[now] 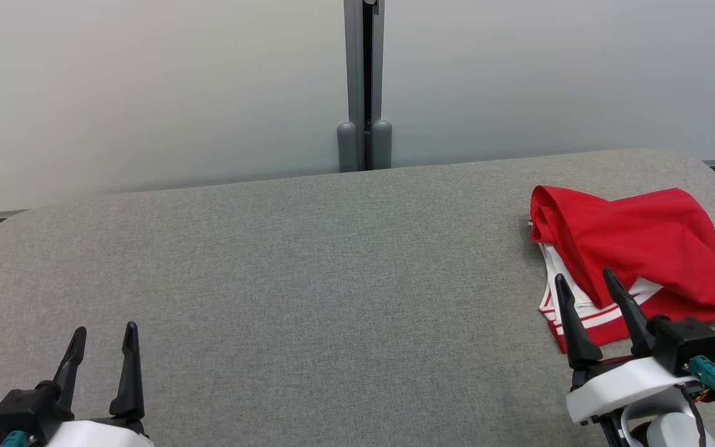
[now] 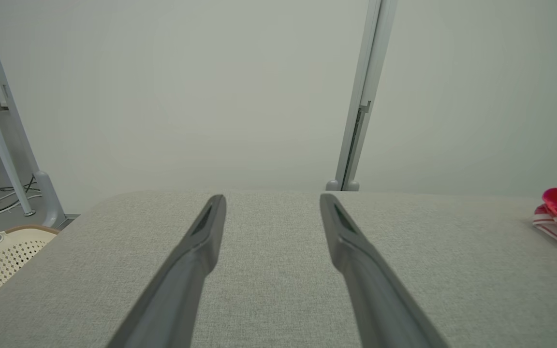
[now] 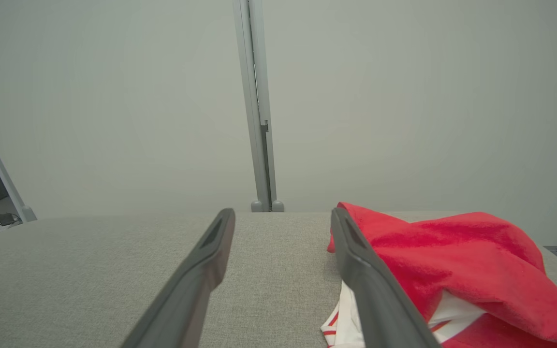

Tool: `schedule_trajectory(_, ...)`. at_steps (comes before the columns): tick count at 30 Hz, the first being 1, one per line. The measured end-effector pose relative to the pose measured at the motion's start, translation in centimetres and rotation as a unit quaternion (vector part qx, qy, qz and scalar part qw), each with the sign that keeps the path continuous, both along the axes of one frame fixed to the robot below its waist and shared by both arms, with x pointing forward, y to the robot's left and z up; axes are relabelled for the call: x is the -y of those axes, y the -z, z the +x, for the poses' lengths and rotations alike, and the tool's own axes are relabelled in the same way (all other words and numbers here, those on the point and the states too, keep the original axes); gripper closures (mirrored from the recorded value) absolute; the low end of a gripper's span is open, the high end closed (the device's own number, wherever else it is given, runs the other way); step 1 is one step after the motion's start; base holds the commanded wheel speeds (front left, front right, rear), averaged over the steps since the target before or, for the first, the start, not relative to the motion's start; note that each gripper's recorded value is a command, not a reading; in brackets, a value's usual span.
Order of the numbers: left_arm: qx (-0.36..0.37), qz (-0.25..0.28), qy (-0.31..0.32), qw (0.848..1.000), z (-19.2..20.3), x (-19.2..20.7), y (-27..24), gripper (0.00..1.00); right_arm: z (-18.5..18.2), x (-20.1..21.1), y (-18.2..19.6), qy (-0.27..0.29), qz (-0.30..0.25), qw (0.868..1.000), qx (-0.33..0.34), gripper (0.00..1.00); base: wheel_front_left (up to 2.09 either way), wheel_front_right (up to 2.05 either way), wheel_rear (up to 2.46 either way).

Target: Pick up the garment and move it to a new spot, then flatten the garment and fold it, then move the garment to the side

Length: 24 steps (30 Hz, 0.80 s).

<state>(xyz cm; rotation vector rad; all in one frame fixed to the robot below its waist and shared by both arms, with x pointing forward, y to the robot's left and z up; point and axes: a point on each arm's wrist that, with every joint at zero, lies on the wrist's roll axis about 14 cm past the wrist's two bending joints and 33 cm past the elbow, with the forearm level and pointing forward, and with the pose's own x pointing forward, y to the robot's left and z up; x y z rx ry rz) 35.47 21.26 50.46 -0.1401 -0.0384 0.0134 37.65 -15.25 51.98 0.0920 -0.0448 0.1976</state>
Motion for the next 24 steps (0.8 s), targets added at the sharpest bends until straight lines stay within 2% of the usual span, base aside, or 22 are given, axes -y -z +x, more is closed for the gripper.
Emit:
schedule_trajectory(8, -0.001, 0.000, 0.001, 1.000, 0.0, 0.2, 0.1, 0.00, 0.0, -0.1, 0.0, 0.000, -0.003, 1.000, -0.002, 0.00, 0.00, 0.00, 0.00)
schedule_trajectory(9, -0.004, -0.001, 0.002, 1.000, -0.1, 0.3, 0.3, 1.00, -0.1, -0.1, 0.2, 0.000, -0.002, 1.000, -0.006, 1.00, 0.00, 0.00, 0.00)
schedule_trajectory(14, -0.038, -0.031, -0.002, 0.999, -0.8, 0.9, 2.3, 1.00, -0.8, 0.0, 2.3, 0.006, 0.021, 0.999, -0.042, 1.00, 0.00, 0.00, 0.00)
schedule_trajectory(24, -0.062, -0.121, -0.017, 0.991, -0.5, 0.5, 3.0, 1.00, -0.5, 1.0, 2.3, 0.029, 0.116, 0.991, -0.060, 1.00, 0.00, 0.00, 0.00)
